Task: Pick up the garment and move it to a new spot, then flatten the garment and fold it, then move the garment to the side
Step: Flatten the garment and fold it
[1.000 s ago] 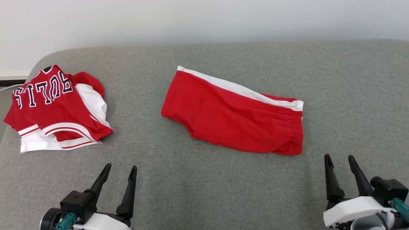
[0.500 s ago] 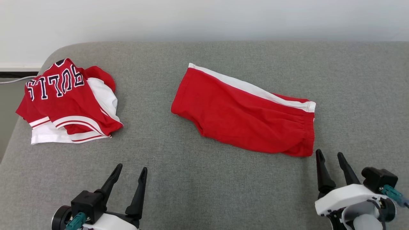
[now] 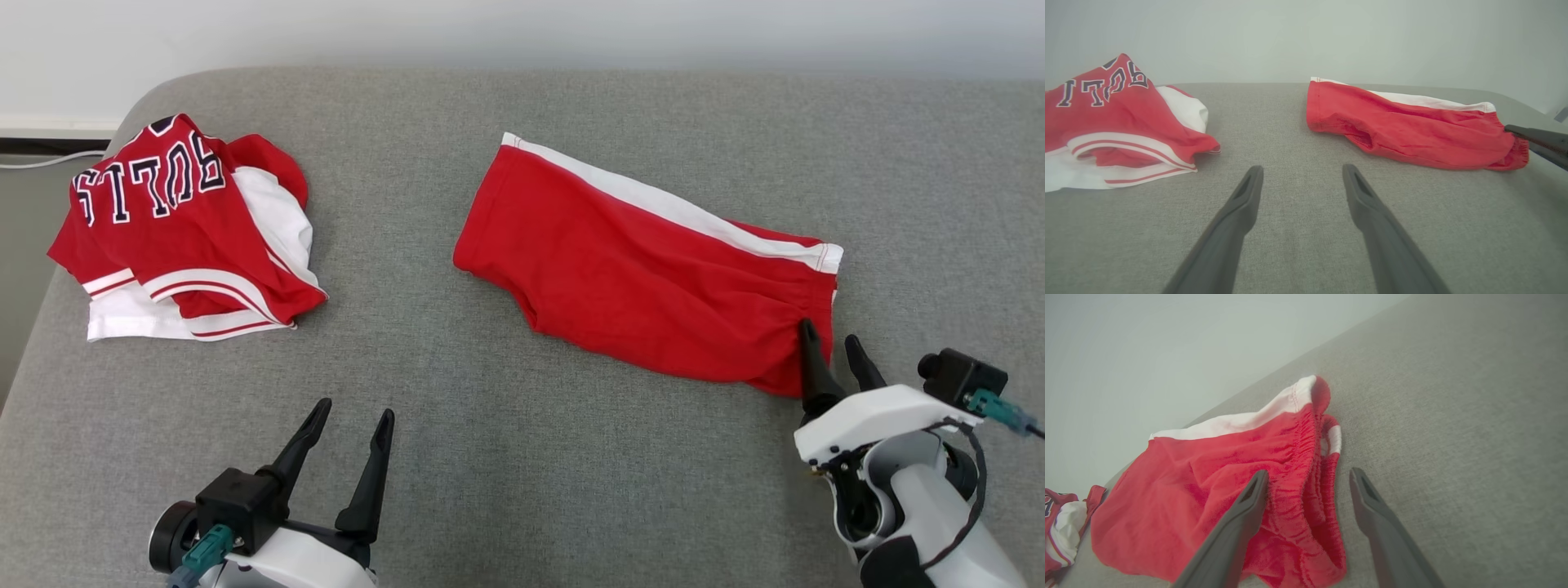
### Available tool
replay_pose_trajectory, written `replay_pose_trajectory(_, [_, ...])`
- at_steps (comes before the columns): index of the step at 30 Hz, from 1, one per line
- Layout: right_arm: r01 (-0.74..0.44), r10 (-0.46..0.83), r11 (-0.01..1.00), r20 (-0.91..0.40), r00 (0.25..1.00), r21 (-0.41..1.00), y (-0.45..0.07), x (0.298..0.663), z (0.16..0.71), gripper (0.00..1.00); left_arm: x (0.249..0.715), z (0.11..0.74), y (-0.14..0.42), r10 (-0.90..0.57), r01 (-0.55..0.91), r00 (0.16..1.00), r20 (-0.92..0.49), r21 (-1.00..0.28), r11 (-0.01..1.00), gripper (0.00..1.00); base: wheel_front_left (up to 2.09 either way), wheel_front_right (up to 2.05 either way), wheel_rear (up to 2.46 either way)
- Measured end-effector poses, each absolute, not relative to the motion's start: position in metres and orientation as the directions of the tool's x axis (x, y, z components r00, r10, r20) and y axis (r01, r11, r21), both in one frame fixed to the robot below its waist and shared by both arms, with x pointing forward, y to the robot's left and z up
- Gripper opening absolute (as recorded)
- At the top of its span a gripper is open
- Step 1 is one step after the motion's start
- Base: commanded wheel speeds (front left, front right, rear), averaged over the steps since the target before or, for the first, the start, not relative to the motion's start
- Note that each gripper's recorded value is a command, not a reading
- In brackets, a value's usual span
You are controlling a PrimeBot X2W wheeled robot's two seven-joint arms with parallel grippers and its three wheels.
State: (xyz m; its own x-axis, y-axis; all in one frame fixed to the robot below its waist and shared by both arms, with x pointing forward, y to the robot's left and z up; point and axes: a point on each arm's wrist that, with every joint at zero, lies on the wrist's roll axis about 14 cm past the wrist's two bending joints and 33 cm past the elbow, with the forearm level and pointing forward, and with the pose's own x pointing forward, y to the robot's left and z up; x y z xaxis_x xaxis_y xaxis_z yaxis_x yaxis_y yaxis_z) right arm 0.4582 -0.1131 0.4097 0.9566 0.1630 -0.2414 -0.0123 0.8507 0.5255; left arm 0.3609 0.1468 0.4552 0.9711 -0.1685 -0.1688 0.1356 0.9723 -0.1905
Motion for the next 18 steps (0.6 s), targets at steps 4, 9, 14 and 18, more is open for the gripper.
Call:
replay_pose_trajectory(4, [0.020, 0.165, 0.852, -0.305, 0.938, 0.524, -0.115, 0.467, 0.399, 1.00, 0.362, 0.453, 0.148, -0.166, 0.131, 0.971, -0.174, -0.195, 0.972, 1.00, 0.00, 0.00, 0.00])
replay_pose_trajectory(9, [0.068, 0.184, 0.842, -0.402, 0.897, 0.536, -0.113, 0.470, 0.382, 1.00, 0.367, 0.454, 0.148, -0.165, 0.132, 0.972, -0.165, -0.195, 0.972, 1.00, 0.00, 0.00, 0.00])
replay_pose_trajectory(14, [0.044, 0.229, 0.843, -0.430, 0.873, 0.537, -0.102, 0.479, 0.382, 1.00, 0.369, 0.452, 0.146, -0.167, 0.131, 0.972, -0.164, -0.209, 0.969, 1.00, 0.00, 0.00, 0.00])
replay_pose_trajectory(18, [0.016, 0.258, 0.851, -0.444, 0.858, 0.525, -0.095, 0.480, 0.381, 0.34, 0.371, 0.450, 0.147, -0.166, 0.130, 0.972, -0.167, -0.207, 0.970, 1.00, 0.00, 0.00, 0.00])
